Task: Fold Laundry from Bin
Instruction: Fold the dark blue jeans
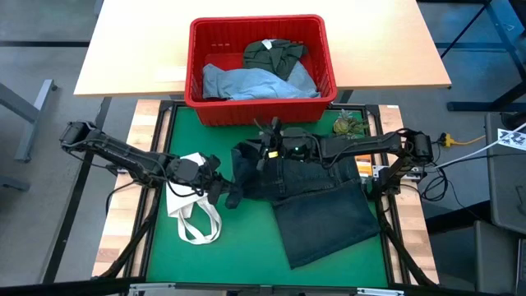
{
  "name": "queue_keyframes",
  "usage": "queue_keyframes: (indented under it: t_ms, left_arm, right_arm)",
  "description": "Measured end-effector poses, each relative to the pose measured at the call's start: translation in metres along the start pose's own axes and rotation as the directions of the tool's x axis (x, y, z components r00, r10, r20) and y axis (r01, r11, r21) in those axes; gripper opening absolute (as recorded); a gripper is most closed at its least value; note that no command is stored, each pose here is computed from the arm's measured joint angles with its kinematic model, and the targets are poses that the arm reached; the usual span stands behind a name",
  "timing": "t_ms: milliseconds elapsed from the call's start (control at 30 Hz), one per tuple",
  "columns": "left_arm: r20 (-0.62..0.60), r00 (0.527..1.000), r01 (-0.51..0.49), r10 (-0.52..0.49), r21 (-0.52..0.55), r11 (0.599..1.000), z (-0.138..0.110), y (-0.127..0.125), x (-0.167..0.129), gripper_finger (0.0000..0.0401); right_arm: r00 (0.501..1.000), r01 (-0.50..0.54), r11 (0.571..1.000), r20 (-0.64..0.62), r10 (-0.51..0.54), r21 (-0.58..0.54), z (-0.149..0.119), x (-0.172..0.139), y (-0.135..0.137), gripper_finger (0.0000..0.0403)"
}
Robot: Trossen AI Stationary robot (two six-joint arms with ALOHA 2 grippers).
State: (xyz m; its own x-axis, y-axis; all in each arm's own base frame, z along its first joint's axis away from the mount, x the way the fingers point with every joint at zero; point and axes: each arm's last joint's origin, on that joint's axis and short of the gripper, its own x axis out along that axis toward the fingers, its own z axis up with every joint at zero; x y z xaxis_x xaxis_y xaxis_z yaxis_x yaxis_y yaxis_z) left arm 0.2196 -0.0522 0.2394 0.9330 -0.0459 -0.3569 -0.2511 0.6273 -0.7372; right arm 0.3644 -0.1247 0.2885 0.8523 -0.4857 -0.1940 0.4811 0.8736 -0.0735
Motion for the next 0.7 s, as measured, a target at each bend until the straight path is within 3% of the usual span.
queue_keyframes:
  t_ms: [200,367,700]
  left_arm:
    - [0.024,0.999,0.025,-0.025,-0.012,1.000,0.002,-0.003,0.000,0.0000]
    - [0.116,0.993,0.032,-0.029,-0.026,0.999,0.006,-0.006,0.002,0.0000]
    - [0.294,0.943,0.182,-0.156,-0.061,0.981,0.026,-0.011,0.035,0.0000]
  right_arm:
    - [0.998,-0.070,0.997,-0.013,0.069,-0.025,0.030,-0.041,-0.007,0.0048]
    - [0.992,-0.097,0.995,-0.090,0.094,-0.032,0.047,-0.088,-0.017,0.0049]
    - [0.973,-0.099,0.995,-0.209,0.099,0.008,0.059,-0.168,-0.033,0.0049]
